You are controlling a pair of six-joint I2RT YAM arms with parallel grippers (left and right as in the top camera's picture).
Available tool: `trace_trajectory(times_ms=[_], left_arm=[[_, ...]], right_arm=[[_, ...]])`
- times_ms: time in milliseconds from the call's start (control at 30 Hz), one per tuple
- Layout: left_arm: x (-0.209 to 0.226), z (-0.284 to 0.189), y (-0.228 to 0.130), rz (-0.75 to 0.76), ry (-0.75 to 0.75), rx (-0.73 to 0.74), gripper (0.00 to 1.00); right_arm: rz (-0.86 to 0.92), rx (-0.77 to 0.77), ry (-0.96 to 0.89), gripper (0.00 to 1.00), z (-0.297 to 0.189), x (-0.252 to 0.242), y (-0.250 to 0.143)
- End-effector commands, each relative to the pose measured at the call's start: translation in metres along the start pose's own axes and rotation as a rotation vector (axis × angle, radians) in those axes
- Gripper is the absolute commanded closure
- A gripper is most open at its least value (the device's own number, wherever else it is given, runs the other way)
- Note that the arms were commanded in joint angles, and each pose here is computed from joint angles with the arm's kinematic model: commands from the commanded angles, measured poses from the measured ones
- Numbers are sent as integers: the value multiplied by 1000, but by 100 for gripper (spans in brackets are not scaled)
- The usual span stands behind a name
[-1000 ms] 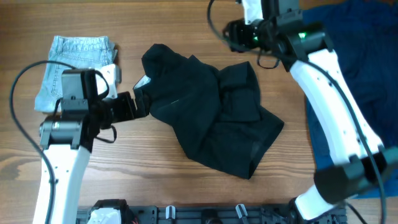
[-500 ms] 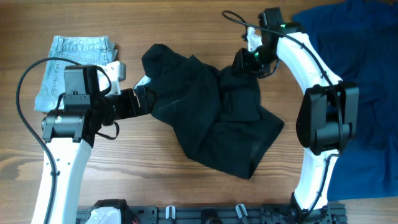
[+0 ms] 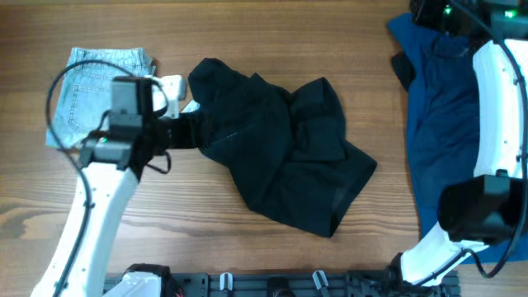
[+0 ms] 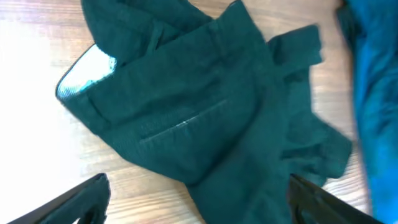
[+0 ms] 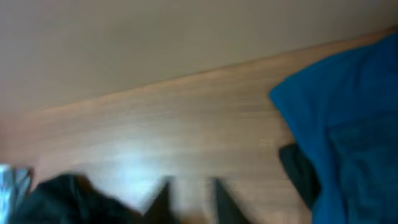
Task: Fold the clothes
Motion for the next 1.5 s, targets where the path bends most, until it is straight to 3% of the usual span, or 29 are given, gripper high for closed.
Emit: trace_trajectory(times_ms=[0, 67, 167, 233, 367, 433, 500, 533, 667, 800, 900, 1000, 1100, 1200, 1333, 1467], left_arm=[[10, 38, 12, 159, 252, -53, 1], [19, 60, 19, 223, 344, -61, 0], [30, 105, 29, 360, 361, -41, 0], [37, 134, 35, 475, 360, -36, 6], [42, 154, 30, 489, 340, -2, 18], [44, 154, 13, 475, 299, 96, 38], [51, 150, -6, 453, 310, 207, 90], [54, 147, -13, 443, 322, 250, 96], [56, 121, -27, 347, 368, 317, 96], [43, 63, -10, 148, 372, 186, 96], [39, -2, -2, -7, 359, 40, 96], [41, -55, -12, -85, 352, -63, 96], [41, -97, -25, -133, 333, -169, 96], [37, -117, -33, -123, 309, -237, 96], [36, -121, -36, -122, 307, -242, 96], [38, -115, -34, -128, 318, -217, 96]], right_arm=[[-48, 125, 169, 39, 30, 28, -30], [-59, 170, 216, 35, 32, 40, -40], [-88, 232, 246, 34, 34, 56, -52], [-91, 262, 260, 34, 34, 64, -58], [-85, 314, 229, 34, 34, 62, -66], [-88, 337, 187, 34, 33, 58, -70], [-92, 343, 163, 35, 34, 55, -71], [-92, 341, 163, 34, 34, 55, -70], [-93, 333, 162, 35, 34, 55, -69], [-87, 342, 163, 34, 35, 55, -71], [-46, 377, 160, 29, 39, 54, -81], [30, 465, 155, 19, 48, 52, -109], [77, 581, 204, 19, 57, 56, -148], [54, 639, 442, 21, 58, 76, -183], [47, 716, 766, 32, 42, 111, -229], [-6, 815, 880, 37, 30, 142, -261]])
Point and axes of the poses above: each gripper's point midway between its finger pads, its own z axis out along the fingers, its own x axis along the line the jaws close on, y = z × x, the point moved 6 cm from there along -z, back along the fingers, and after that the axes turned 15 degrees about -z, right-handed, at the moved point
